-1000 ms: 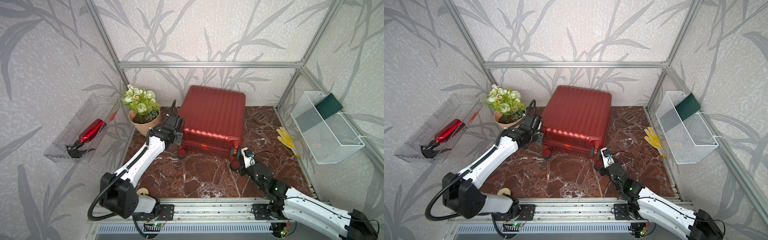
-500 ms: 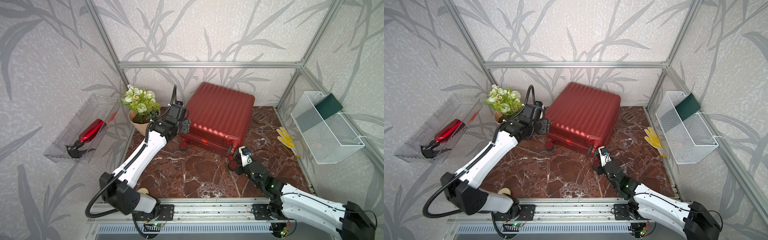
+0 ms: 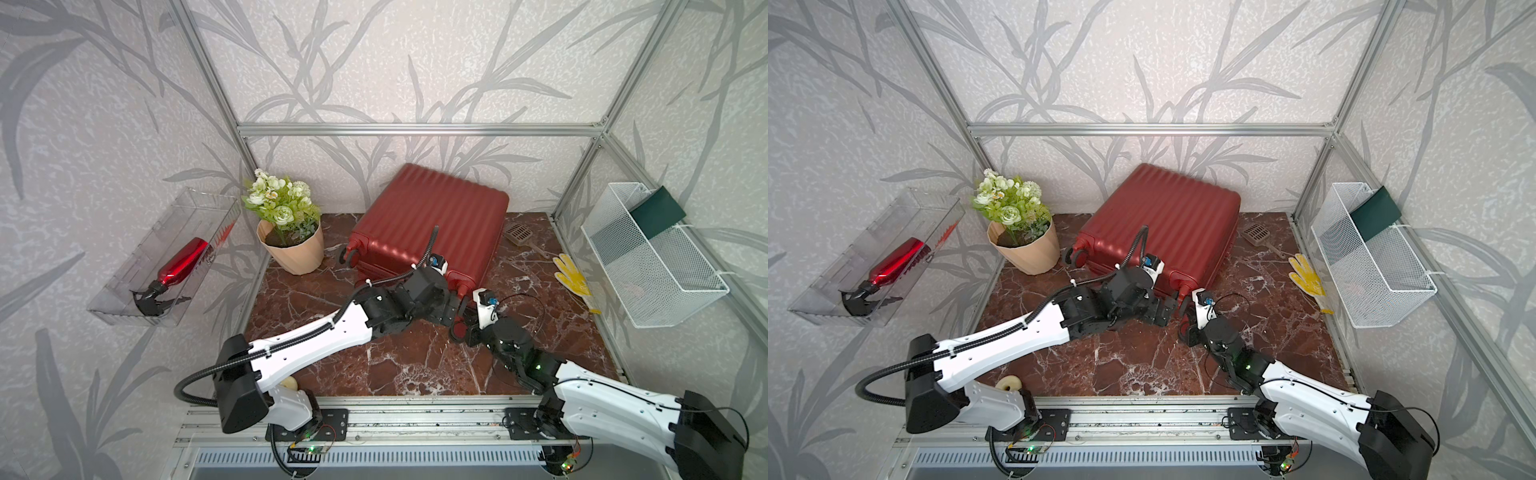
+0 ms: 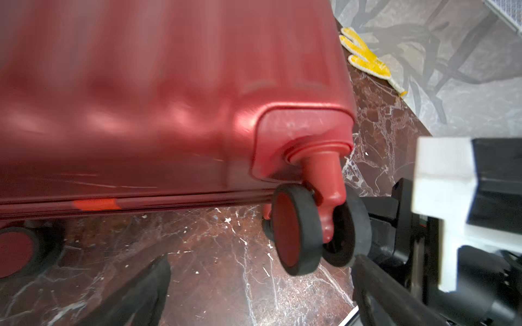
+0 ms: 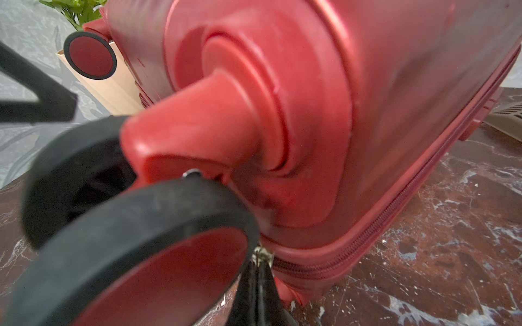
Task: Open the suitcase zippers
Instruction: Unzip the zipper on the suitcase.
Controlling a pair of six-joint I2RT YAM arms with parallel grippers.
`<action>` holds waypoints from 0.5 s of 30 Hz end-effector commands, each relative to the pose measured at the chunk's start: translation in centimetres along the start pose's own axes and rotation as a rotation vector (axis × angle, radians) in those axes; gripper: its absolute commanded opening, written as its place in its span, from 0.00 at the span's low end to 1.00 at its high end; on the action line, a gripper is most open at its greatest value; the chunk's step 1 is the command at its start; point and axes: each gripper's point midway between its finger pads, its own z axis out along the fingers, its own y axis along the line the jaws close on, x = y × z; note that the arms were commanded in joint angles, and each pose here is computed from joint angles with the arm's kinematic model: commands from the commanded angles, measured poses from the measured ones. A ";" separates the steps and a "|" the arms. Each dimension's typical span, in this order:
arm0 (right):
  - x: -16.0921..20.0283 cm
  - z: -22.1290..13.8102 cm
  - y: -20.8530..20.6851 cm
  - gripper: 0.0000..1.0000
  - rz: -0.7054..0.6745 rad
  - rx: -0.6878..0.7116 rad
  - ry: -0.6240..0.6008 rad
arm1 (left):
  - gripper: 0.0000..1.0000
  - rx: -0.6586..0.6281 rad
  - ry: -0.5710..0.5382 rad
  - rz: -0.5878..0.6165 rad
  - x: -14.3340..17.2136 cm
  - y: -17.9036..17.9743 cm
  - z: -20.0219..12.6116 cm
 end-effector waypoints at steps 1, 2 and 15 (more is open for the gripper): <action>-4.1 -1.1 1.2 0.00 0.056 -0.049 -0.118 | 0.99 0.043 -0.075 -0.053 -2.4 -2.0 -0.6; -4.1 -1.2 1.1 0.00 0.055 -0.046 -0.117 | 0.99 0.047 -0.075 -0.050 -2.3 -2.4 -0.5; -3.0 -1.3 0.2 0.00 0.074 -0.016 -0.123 | 0.94 -0.034 -0.062 -0.030 -2.8 -3.2 1.5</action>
